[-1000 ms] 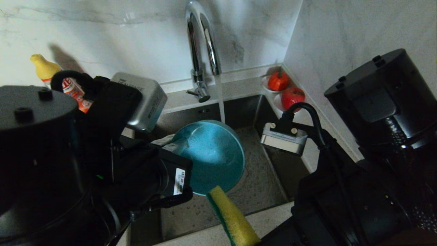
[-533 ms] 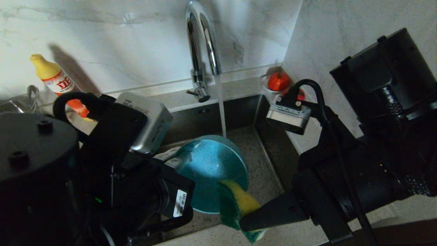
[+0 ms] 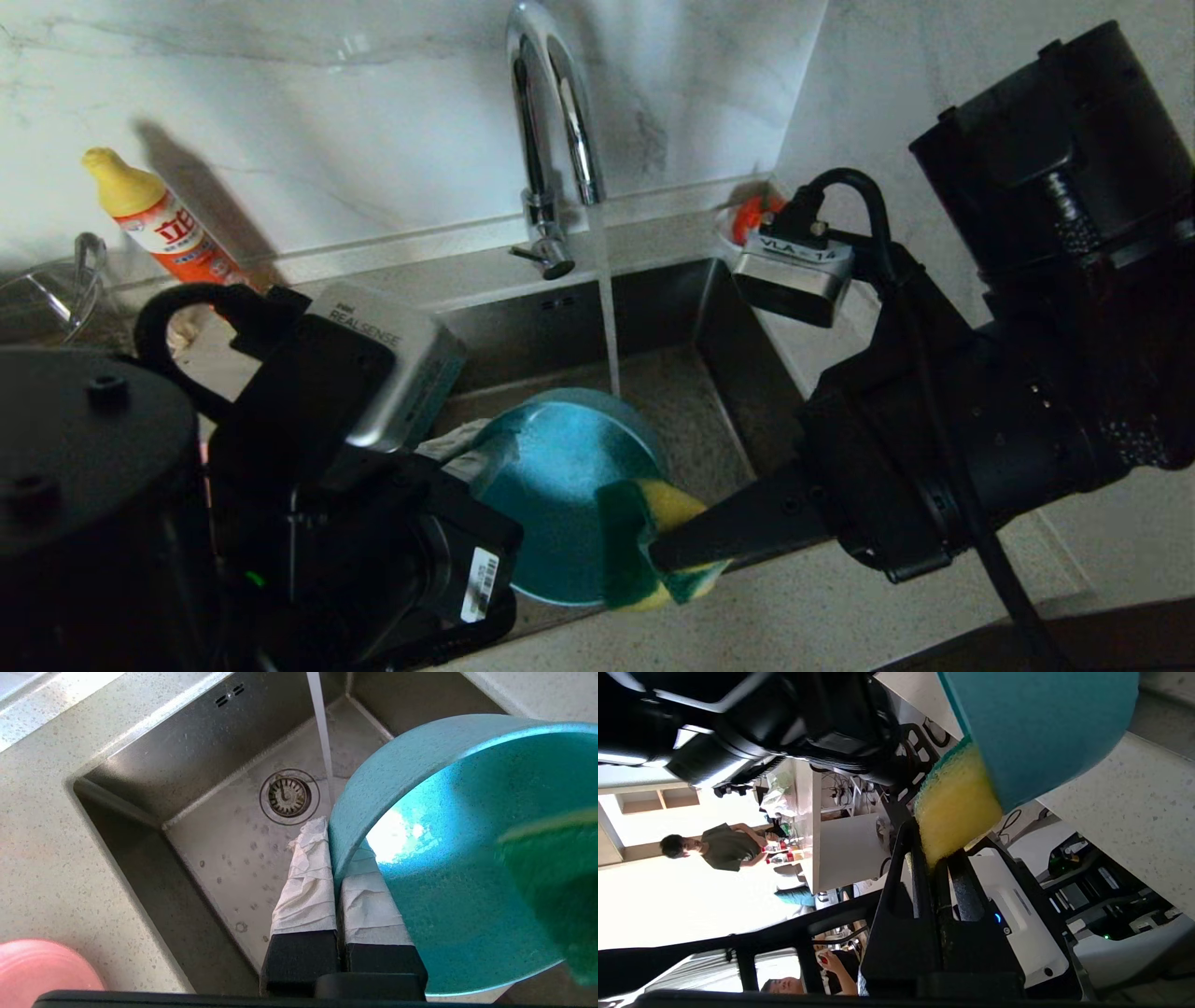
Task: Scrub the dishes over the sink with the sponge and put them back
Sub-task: Wipe the bowl
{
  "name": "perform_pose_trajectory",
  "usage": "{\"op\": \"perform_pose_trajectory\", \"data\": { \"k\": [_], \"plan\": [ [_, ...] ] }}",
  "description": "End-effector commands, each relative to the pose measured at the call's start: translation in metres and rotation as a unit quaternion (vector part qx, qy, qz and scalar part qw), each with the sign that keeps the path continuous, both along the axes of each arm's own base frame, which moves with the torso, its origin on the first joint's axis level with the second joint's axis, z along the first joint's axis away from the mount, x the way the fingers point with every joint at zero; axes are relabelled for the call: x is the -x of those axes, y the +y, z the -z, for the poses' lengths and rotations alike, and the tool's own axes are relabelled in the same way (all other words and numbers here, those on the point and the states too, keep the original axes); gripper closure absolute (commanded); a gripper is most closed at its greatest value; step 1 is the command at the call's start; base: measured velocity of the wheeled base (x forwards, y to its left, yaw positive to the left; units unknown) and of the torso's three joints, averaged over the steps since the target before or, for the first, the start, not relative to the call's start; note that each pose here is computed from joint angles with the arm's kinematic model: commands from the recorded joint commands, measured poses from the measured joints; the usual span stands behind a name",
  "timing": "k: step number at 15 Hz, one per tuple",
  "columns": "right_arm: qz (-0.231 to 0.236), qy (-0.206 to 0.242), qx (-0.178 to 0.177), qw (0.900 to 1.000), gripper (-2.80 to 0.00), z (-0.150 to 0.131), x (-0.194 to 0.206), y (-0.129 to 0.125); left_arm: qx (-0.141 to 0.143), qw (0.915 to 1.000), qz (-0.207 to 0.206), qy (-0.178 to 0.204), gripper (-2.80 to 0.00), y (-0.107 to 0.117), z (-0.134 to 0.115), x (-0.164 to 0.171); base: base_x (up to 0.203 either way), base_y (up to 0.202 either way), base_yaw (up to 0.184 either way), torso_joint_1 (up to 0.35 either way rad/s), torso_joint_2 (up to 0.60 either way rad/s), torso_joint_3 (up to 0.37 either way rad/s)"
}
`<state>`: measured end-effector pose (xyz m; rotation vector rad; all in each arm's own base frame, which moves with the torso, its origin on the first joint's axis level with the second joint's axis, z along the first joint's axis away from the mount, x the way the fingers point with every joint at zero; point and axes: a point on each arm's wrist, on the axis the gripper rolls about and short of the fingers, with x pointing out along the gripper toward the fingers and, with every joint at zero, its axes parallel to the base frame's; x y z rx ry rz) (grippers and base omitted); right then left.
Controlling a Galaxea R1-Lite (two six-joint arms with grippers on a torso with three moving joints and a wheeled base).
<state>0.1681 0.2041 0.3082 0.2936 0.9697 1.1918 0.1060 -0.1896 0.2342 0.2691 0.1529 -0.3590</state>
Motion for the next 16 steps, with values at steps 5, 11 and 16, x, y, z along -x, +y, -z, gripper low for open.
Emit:
{"op": "perform_pose_trajectory", "data": {
  "k": [5, 11, 16],
  "plan": [
    [-0.016, 0.001, -0.004, 1.000, 0.00, -0.008, 0.014, -0.004, -0.010, 0.9999, -0.005, 0.003, 0.00, -0.005, 0.005, -0.003, 0.000, 0.000, 0.000, 0.000, 0.00, 0.000],
    [-0.010, 0.007, 0.007, 1.000, 0.00, 0.001, 0.005, 0.003, -0.002, 1.0000, -0.005, 0.000, 0.00, -0.004, 0.002, -0.002, 0.000, 0.000, 0.000, 0.000, 0.00, 0.000],
    [-0.004, 0.008, 0.011, 1.000, 0.00, 0.010, -0.009, 0.013, 0.021, 0.9997, -0.004, -0.009, 0.00, 0.000, -0.010, 0.000, 0.000, 0.000, 0.000, 0.000, 0.00, 0.000]
  ]
}}
